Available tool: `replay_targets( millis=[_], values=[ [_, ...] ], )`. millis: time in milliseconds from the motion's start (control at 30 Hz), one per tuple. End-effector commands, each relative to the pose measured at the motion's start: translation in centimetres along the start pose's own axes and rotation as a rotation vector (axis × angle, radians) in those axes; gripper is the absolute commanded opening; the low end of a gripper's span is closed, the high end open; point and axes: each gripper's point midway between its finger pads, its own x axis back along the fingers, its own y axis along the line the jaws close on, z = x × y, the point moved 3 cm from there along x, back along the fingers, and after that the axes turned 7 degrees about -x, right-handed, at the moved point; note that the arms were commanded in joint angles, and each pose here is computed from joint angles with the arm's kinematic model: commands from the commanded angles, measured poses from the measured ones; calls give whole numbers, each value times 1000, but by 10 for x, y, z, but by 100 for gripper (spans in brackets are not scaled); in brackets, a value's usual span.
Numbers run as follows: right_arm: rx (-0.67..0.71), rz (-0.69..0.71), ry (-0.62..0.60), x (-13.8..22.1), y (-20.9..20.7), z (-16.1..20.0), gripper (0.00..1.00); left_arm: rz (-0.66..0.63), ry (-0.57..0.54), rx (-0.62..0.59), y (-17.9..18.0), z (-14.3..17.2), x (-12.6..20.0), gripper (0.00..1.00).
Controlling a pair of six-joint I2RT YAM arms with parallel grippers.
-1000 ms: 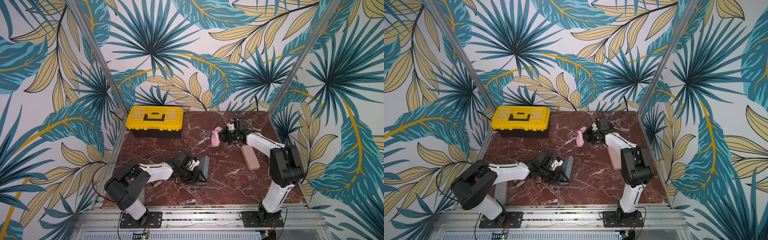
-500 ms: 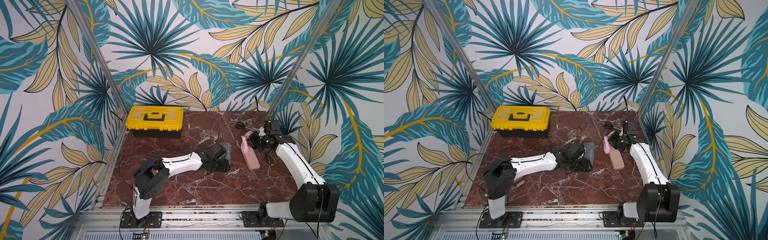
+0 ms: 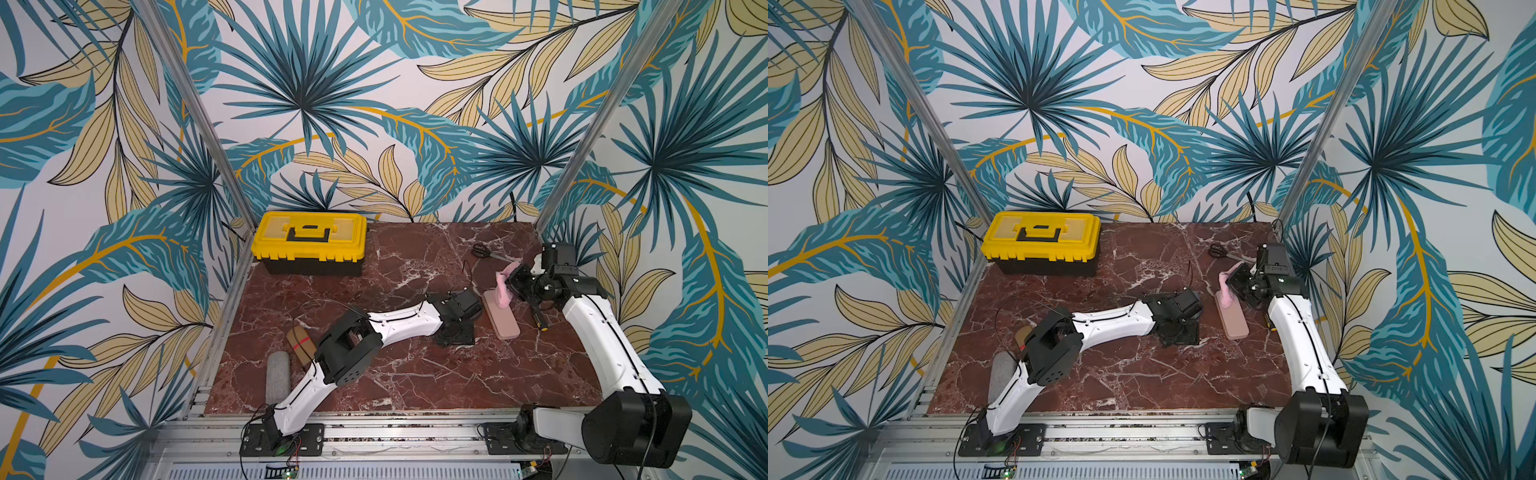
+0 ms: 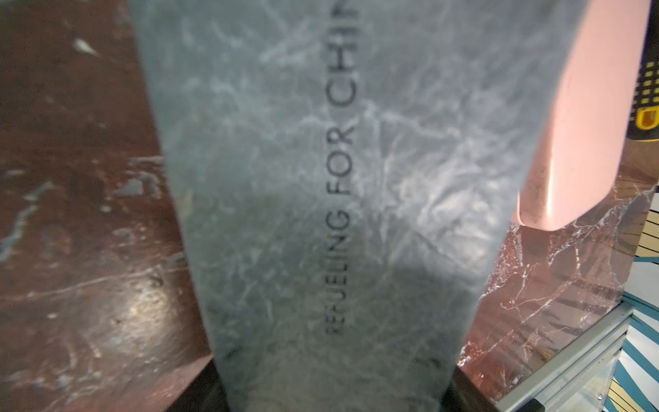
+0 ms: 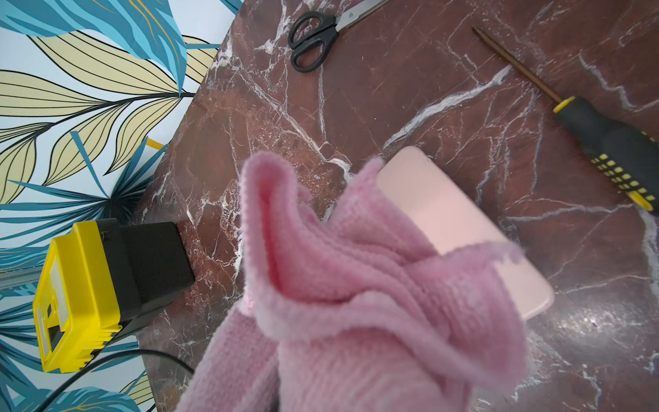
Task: Wipe the eyeglass case
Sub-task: Place the eyeglass case at the center of the board.
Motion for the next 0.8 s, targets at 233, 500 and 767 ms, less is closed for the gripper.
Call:
replay_targets(
  millis=[233, 500, 767],
  values=[
    [-13, 18, 46, -16, -8, 4, 0, 32, 52, 42, -23, 5, -6, 57],
    [-8, 10, 64, -20, -6, 4, 0, 43, 19, 29, -28, -2, 2, 89],
    [-8, -3, 120, -21, 0, 12, 0, -3, -141, -54, -15, -12, 63, 100]
  ],
)
